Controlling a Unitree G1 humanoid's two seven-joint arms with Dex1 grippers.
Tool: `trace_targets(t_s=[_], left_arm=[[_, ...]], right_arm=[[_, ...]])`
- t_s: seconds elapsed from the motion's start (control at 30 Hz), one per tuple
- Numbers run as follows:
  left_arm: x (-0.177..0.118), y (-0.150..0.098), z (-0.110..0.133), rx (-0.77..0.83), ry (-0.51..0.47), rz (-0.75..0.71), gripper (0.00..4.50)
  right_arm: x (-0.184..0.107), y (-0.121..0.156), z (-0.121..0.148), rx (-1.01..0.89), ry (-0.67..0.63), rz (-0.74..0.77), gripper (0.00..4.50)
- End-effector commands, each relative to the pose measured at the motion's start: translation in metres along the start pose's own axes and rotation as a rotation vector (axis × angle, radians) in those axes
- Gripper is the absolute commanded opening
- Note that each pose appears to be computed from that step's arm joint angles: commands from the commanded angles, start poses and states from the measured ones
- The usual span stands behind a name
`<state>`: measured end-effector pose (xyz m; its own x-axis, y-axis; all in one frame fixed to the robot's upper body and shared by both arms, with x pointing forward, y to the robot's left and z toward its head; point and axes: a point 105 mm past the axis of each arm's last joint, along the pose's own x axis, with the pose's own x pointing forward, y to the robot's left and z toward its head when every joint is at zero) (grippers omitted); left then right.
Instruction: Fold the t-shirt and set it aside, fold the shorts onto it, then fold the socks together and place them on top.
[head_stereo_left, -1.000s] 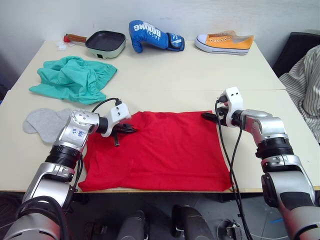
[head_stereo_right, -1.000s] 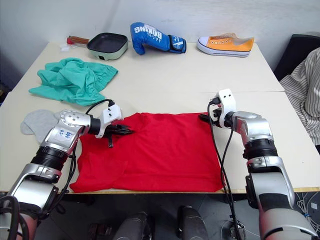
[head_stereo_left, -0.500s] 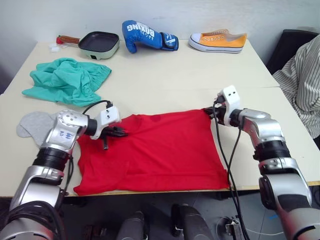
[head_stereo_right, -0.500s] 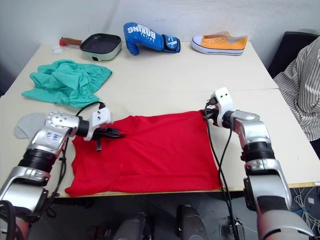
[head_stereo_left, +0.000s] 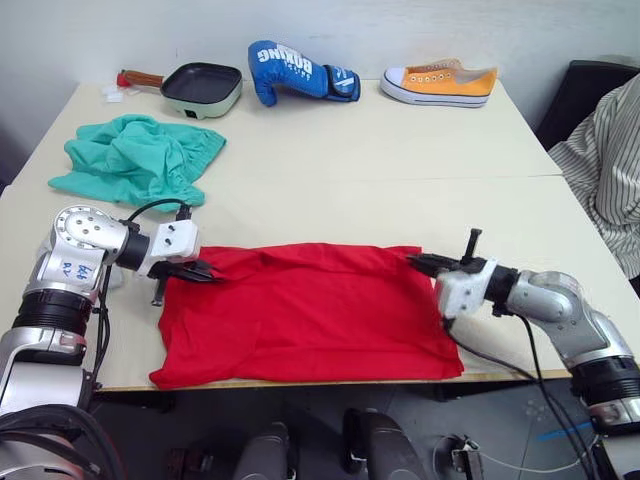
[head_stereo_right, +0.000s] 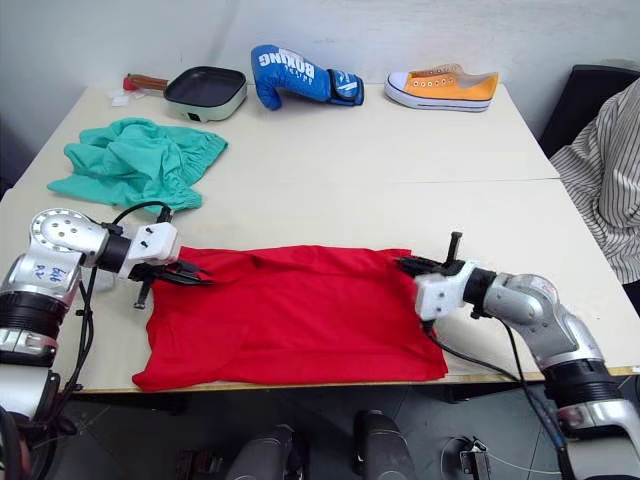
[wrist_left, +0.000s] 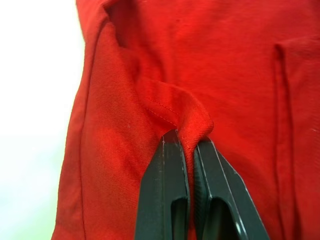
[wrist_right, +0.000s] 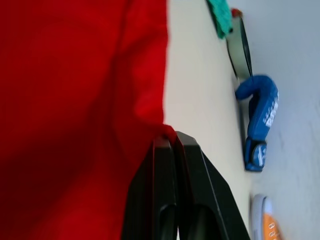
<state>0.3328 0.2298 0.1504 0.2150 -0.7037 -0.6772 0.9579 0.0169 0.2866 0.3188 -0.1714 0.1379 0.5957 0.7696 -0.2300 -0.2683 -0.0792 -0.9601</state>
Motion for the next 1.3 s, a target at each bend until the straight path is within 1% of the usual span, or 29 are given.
trace_targets(t_s=[0.03,0.13,0.3,0.37,0.47,0.67,0.73,0.83,0.9,1.0,1.03,1.1,1.13,1.2,1.23,1.3], left_arm=[[-0.019,-0.006,0.005,-0.086,-0.055,-0.036,0.00],[-0.031,-0.007,0.009,-0.168,-0.082,-0.043,0.00],[-0.043,0.000,0.009,-0.215,-0.083,-0.013,0.00],[-0.045,0.002,0.006,-0.215,-0.065,-0.006,0.00],[-0.043,-0.003,-0.008,-0.184,0.008,-0.025,0.00],[-0.032,-0.008,-0.012,-0.160,0.013,-0.054,0.00],[-0.031,-0.009,-0.010,-0.172,-0.004,-0.054,0.53],[-0.033,-0.011,-0.005,-0.195,-0.037,-0.057,1.36],[-0.039,-0.012,0.007,-0.236,-0.099,-0.047,1.99],[-0.052,-0.016,0.031,-0.321,-0.214,-0.061,3.00],[-0.057,-0.014,0.042,-0.351,-0.282,-0.051,3.30],[-0.063,-0.009,0.061,-0.406,-0.406,-0.033,3.30],[-0.064,-0.008,0.067,-0.424,-0.440,-0.029,3.30],[-0.057,0.004,0.078,-0.465,-0.520,0.029,3.30],[-0.049,0.012,0.077,-0.462,-0.519,0.084,3.33],[-0.033,0.024,0.068,-0.444,-0.471,0.192,2.94]], right_arm=[[-0.005,0.001,0.001,-0.092,-0.037,-0.016,0.03],[-0.009,-0.004,-0.007,-0.083,-0.011,-0.048,0.03],[-0.010,-0.003,-0.028,0.087,0.067,-0.092,0.03],[-0.007,0.000,-0.027,0.102,0.060,-0.068,0.03],[-0.004,0.006,-0.024,0.100,0.047,-0.022,0.03],[-0.006,0.017,-0.021,0.097,0.042,0.035,0.03],[-0.008,0.020,-0.018,0.109,0.042,0.057,0.43],[-0.014,0.017,-0.016,0.141,0.058,0.056,1.31],[-0.022,0.009,-0.012,0.199,0.071,0.033,2.00],[-0.034,-0.011,-0.001,0.357,0.073,-0.028,3.05],[-0.036,-0.023,0.006,0.456,0.061,-0.076,3.05],[-0.035,-0.041,0.017,0.651,0.027,-0.161,3.05],[-0.034,-0.045,0.020,0.710,0.020,-0.180,3.05],[-0.023,-0.055,0.029,0.842,-0.013,-0.223,3.05],[-0.013,-0.059,0.033,0.891,-0.027,-0.243,2.87],[0.002,-0.064,0.036,0.970,-0.033,-0.278,2.45]])
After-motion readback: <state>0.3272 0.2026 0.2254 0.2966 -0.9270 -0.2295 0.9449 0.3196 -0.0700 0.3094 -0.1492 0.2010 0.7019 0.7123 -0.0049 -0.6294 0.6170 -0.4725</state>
